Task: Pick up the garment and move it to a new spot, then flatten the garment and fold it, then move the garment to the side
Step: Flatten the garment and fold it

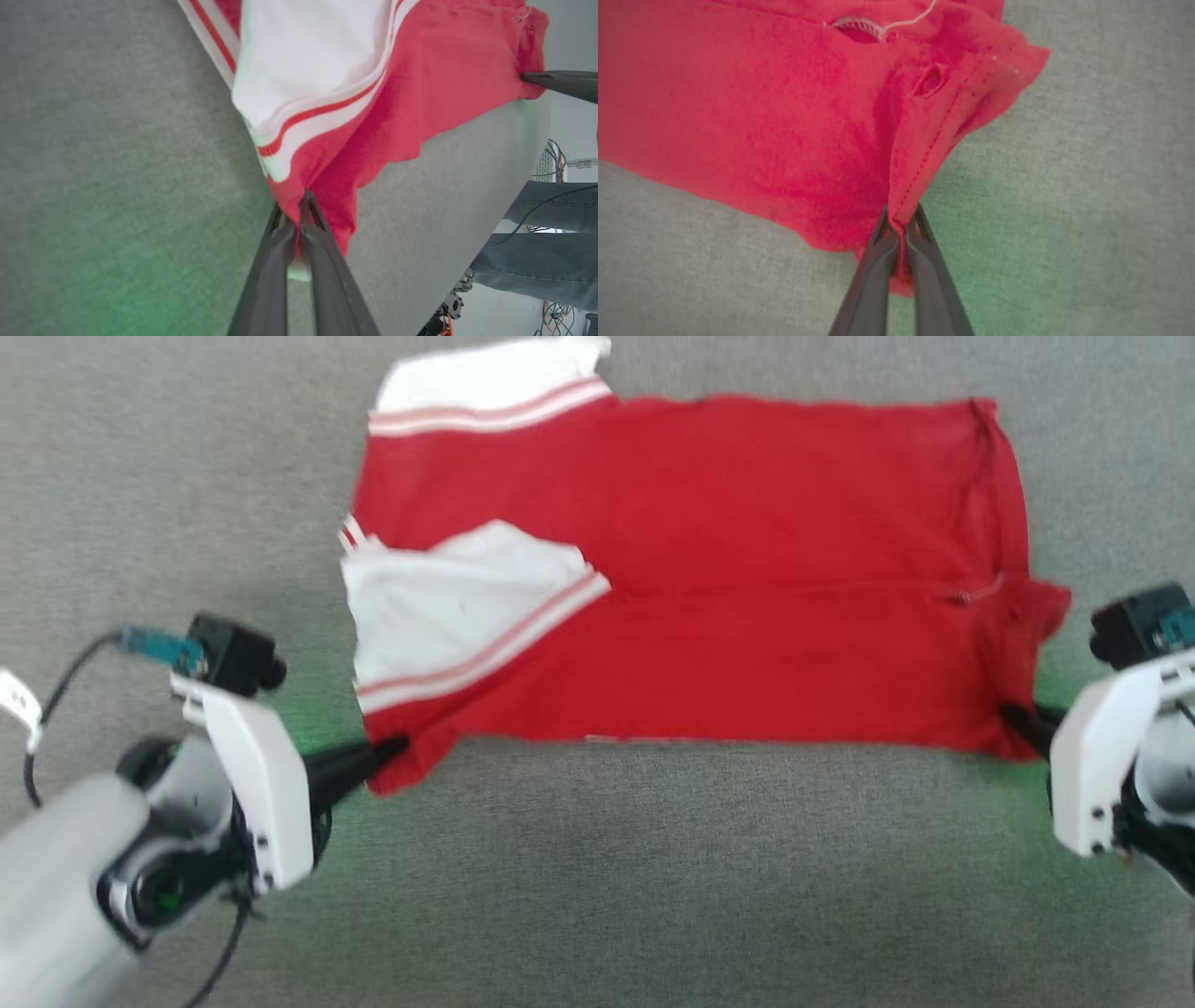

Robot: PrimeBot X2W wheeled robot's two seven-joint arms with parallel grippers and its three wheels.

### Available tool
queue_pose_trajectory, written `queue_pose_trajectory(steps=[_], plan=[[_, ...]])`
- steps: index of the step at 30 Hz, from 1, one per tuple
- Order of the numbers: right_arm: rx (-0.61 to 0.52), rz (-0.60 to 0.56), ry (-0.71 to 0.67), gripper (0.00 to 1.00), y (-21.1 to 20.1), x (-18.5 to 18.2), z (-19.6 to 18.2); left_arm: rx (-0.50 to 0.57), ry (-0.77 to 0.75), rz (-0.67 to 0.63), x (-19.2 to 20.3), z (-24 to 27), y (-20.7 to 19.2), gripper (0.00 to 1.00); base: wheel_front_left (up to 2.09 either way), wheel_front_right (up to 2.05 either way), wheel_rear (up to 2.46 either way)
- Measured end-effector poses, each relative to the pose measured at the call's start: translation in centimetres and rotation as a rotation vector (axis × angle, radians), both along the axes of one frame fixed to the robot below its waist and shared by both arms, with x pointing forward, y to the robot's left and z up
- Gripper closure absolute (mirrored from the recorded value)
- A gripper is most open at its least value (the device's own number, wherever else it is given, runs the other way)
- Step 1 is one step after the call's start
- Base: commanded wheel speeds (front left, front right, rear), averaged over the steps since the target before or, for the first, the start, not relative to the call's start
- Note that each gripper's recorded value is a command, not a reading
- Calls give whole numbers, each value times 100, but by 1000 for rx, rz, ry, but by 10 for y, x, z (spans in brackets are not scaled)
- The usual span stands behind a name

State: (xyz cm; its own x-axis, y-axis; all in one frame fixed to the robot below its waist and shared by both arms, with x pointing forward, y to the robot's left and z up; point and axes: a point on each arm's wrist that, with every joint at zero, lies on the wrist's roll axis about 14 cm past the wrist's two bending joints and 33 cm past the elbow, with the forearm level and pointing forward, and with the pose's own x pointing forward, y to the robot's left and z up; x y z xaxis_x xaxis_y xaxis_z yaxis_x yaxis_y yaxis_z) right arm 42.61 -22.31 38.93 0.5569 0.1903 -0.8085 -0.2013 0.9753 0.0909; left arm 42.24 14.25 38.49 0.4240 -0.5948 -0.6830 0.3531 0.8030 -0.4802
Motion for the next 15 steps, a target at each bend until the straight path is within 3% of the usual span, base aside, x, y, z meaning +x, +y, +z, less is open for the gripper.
queue_pose_trajectory(steps=[15], plan=[[-7,17,104,100,-12,-69,8,-62,44,70,-86,17,4,100,0,0,0]])
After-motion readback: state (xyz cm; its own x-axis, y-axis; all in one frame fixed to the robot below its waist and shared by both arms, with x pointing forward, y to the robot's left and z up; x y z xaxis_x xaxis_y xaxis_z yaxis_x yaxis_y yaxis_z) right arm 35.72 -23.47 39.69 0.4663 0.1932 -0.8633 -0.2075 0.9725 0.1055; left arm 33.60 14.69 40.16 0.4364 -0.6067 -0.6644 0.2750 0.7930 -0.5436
